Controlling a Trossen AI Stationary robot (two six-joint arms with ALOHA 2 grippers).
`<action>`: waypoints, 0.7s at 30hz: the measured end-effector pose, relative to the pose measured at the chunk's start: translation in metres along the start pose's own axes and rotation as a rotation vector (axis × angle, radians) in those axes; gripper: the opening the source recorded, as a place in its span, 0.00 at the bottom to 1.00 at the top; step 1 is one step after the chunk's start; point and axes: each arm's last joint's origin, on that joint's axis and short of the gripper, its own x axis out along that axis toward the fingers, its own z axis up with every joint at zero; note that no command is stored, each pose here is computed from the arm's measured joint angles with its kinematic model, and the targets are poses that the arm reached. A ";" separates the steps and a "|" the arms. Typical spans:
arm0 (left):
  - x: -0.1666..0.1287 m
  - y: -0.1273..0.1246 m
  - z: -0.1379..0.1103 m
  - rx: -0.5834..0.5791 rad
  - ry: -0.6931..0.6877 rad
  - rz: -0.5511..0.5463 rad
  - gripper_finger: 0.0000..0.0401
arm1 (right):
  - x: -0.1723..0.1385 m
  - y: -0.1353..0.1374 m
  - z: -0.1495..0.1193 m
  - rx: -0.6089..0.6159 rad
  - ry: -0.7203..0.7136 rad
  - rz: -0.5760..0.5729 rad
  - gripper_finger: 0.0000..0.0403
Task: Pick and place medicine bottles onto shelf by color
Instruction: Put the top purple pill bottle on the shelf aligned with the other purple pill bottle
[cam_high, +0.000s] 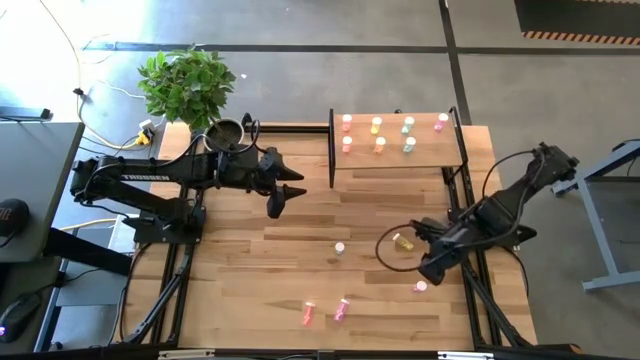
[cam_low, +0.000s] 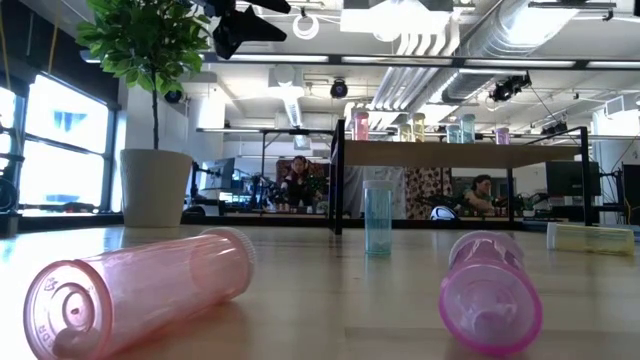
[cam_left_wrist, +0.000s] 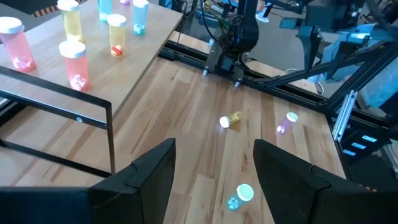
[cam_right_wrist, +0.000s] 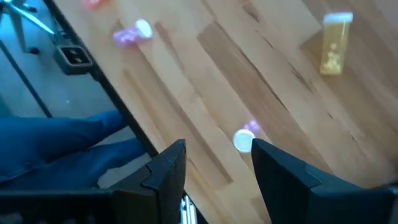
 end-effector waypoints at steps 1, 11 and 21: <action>0.000 0.000 0.000 0.000 0.000 0.000 0.52 | 0.002 -0.001 -0.002 0.006 0.005 -0.011 0.43; 0.000 0.000 0.000 0.000 0.000 0.001 0.52 | 0.040 -0.004 -0.018 0.084 0.120 -0.150 0.43; 0.000 0.000 0.000 0.001 -0.002 0.008 0.52 | 0.077 0.009 -0.020 0.136 0.137 -0.221 0.43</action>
